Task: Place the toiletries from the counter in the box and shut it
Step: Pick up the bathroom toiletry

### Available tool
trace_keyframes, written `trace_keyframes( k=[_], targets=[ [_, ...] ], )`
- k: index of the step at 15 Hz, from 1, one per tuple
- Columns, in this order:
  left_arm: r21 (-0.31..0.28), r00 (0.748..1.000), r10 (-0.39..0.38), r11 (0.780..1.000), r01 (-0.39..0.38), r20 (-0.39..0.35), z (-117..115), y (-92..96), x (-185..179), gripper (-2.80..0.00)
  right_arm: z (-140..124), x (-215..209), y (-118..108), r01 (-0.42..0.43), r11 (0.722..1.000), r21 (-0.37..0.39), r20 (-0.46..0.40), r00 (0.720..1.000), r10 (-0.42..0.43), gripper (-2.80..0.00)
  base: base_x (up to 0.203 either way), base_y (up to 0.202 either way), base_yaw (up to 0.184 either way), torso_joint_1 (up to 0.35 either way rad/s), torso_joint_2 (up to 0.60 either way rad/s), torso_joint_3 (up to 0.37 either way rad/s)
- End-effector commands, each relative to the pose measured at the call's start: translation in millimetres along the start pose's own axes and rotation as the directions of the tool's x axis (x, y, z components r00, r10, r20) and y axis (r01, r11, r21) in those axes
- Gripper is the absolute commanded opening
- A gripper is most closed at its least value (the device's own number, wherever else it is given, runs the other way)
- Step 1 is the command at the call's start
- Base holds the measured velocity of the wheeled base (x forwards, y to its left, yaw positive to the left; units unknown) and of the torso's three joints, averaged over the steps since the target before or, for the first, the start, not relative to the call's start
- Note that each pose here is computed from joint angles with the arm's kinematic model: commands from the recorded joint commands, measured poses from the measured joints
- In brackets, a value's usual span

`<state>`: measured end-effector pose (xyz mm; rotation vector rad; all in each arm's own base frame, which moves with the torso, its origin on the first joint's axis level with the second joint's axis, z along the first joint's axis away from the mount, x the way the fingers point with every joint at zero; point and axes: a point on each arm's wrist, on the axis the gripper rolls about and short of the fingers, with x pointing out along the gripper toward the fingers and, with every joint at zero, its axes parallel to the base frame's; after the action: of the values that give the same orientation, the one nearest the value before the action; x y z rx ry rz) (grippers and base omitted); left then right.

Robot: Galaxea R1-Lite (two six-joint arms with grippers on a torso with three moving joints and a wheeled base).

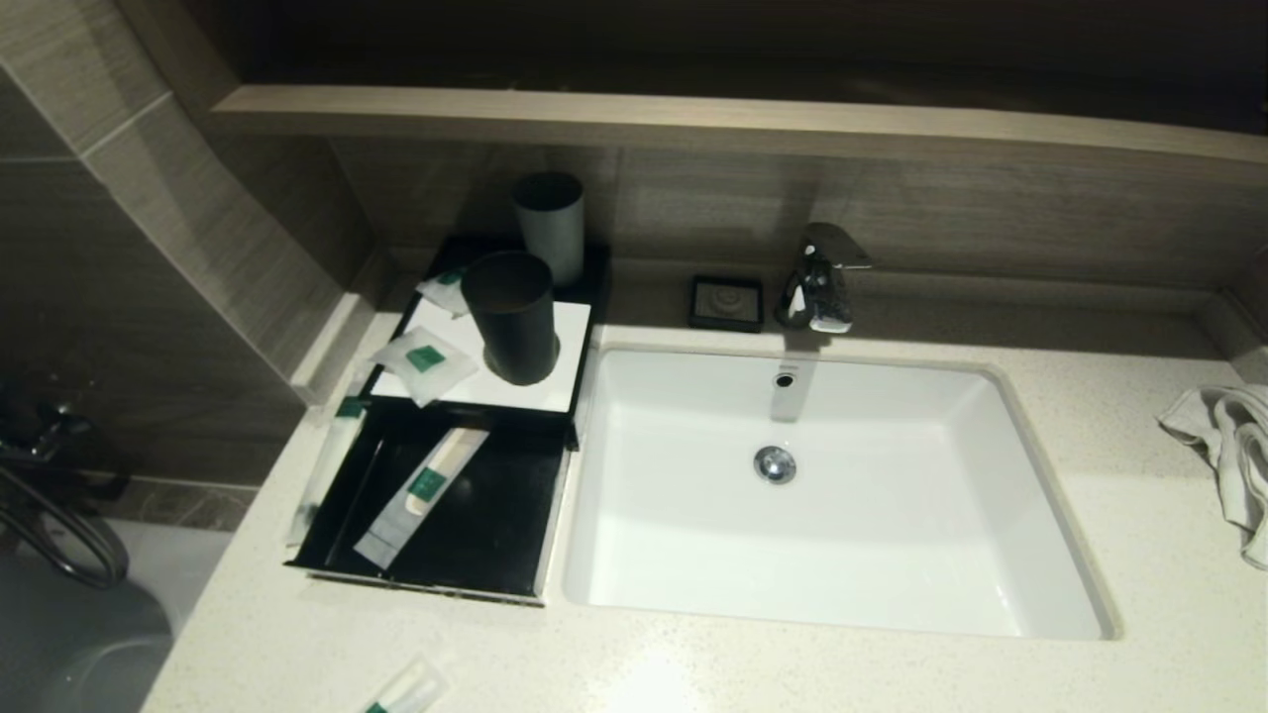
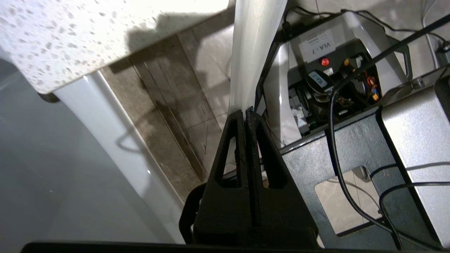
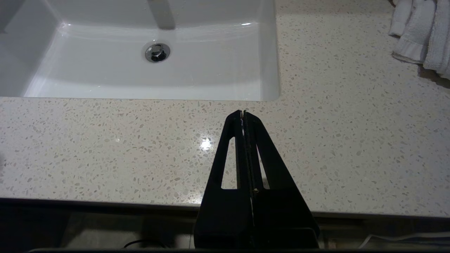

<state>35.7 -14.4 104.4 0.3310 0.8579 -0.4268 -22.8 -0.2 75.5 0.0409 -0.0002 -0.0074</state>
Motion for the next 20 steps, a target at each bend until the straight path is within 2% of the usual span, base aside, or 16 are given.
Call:
trace_keyframes(
  k=[1,15,19,20],
  targets=[
    [0.001,0.999,-0.021,1.000,0.021,-0.038,-2,-0.8,5,-2.80,0,0,0,0.000,1.000,0.000,-0.001,1.000,0.000,-2.80,0.000,0.000,0.000,0.000,0.00,0.000],
    [-0.010,0.997,-0.034,0.999,0.033,-0.068,31,4.3,39,-2.80,0,0,0,0.000,1.000,0.001,-0.002,1.000,0.000,-2.80,0.000,0.000,0.000,0.000,0.00,0.000],
    [-0.010,0.999,-0.029,1.000,0.029,-0.040,41,5.8,48,-2.80,0,0,0,0.000,1.000,0.001,-0.002,1.000,0.000,-2.80,0.000,0.000,0.000,0.000,0.00,0.000],
    [-0.009,0.999,-0.029,1.000,0.029,-0.042,40,5.6,50,0.00,0,0,0,0.000,1.000,0.001,-0.002,1.000,0.000,-2.80,0.000,0.000,0.000,0.000,0.00,0.000]
  ],
)
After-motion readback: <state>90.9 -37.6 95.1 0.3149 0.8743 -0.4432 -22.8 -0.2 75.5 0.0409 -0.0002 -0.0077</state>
